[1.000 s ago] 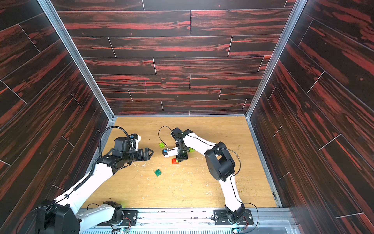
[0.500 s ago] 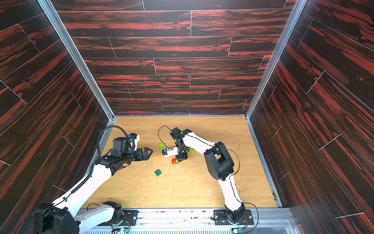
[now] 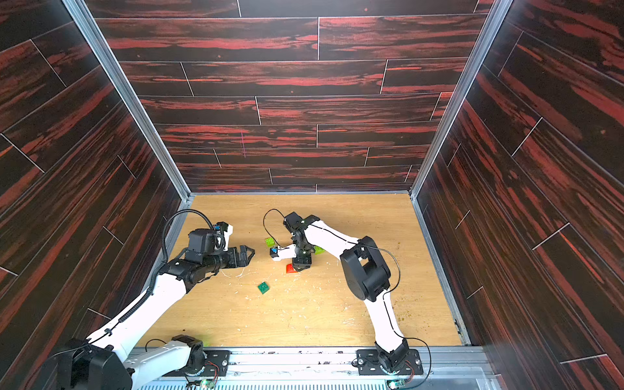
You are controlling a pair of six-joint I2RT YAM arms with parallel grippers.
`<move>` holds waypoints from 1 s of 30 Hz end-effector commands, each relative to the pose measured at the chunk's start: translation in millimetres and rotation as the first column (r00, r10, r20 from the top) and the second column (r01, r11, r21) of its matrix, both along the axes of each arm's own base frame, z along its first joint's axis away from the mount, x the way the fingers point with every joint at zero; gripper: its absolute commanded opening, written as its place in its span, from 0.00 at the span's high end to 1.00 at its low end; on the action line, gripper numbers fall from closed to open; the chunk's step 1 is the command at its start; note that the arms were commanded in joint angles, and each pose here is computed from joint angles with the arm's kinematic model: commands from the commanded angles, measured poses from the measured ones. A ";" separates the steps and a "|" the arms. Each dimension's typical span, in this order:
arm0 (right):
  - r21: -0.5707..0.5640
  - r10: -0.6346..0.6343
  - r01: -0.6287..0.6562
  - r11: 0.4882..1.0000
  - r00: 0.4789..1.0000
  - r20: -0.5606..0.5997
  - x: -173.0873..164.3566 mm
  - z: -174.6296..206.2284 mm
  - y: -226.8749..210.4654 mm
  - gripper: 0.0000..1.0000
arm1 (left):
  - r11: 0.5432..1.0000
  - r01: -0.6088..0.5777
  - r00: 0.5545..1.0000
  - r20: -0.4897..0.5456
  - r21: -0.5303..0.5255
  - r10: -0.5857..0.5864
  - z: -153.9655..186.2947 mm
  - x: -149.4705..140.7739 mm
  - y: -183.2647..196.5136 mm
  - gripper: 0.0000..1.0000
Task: Assemble the letter s with lego
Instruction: Assemble the lego brick with the lego brick, then pick up the lego brick from the center of the board.
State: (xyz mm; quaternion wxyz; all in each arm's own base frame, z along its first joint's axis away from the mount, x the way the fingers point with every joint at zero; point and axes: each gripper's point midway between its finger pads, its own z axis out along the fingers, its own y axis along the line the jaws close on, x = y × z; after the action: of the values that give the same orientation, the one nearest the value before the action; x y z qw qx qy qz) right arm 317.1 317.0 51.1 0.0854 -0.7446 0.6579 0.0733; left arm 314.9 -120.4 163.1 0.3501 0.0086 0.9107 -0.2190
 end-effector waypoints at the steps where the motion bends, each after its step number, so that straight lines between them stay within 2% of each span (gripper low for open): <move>1: 0.084 -0.007 0.002 0.996 0.998 0.063 -1.8 43.3 4.7 0.37 | 1.000 0.013 0.999 0.037 -0.009 -0.013 12.6 5.4 -3.6 0.00; 5: 0.144 -0.052 0.037 0.989 0.993 0.106 1.4 63.9 -2.0 0.32 | 0.999 0.048 0.998 0.041 0.003 -0.048 12.7 13.9 -9.0 0.00; 8: 0.217 -0.117 0.087 0.972 0.985 0.129 3.3 83.4 -10.5 0.32 | 0.997 0.064 0.998 0.004 0.043 -0.064 2.7 26.6 -10.4 0.00; 13: 0.343 -0.269 0.203 0.917 0.950 0.157 6.2 105.6 -31.3 0.30 | 0.995 0.073 0.995 -0.066 0.074 -0.069 -8.2 53.3 -17.0 0.00; 16: 0.379 -0.346 0.270 0.885 0.927 0.147 4.1 106.5 -44.4 0.30 | 0.991 0.076 0.992 -0.113 0.107 -0.064 -17.1 67.2 -21.5 0.00; 20: 0.402 -0.459 0.375 0.835 0.878 0.136 3.9 102.1 -62.9 0.28 | 0.989 0.023 0.988 -0.155 0.143 0.000 -32.9 83.7 -31.7 0.01; 23: 0.440 -0.546 0.460 0.771 0.833 0.087 5.4 103.9 -74.9 0.27 | 0.979 -0.037 0.985 -0.158 0.199 0.069 -46.2 97.4 -38.6 0.03; 25: 0.476 -0.571 0.489 0.731 0.820 0.035 2.1 105.4 -77.6 0.27 | 0.967 -0.076 0.981 -0.155 0.243 0.116 -51.4 104.5 -40.9 0.06; 26: 0.490 -0.573 0.492 0.719 0.819 0.018 -1.0 104.8 -77.5 0.27 | 0.959 -0.083 0.976 -0.171 0.270 0.133 -63.1 107.1 -43.6 0.08; 30: 0.516 -0.605 0.515 0.684 0.797 0.006 -5.9 97.8 -83.4 0.26 | 0.932 -0.160 0.966 -0.140 0.326 0.215 -75.2 117.6 -45.7 0.13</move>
State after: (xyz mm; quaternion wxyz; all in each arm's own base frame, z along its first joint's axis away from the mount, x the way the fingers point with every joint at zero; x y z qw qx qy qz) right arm 313.0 228.0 134.7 0.3131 -0.4928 0.8039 0.1132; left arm 424.0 -179.4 86.4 0.2659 0.0005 0.9601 -0.0867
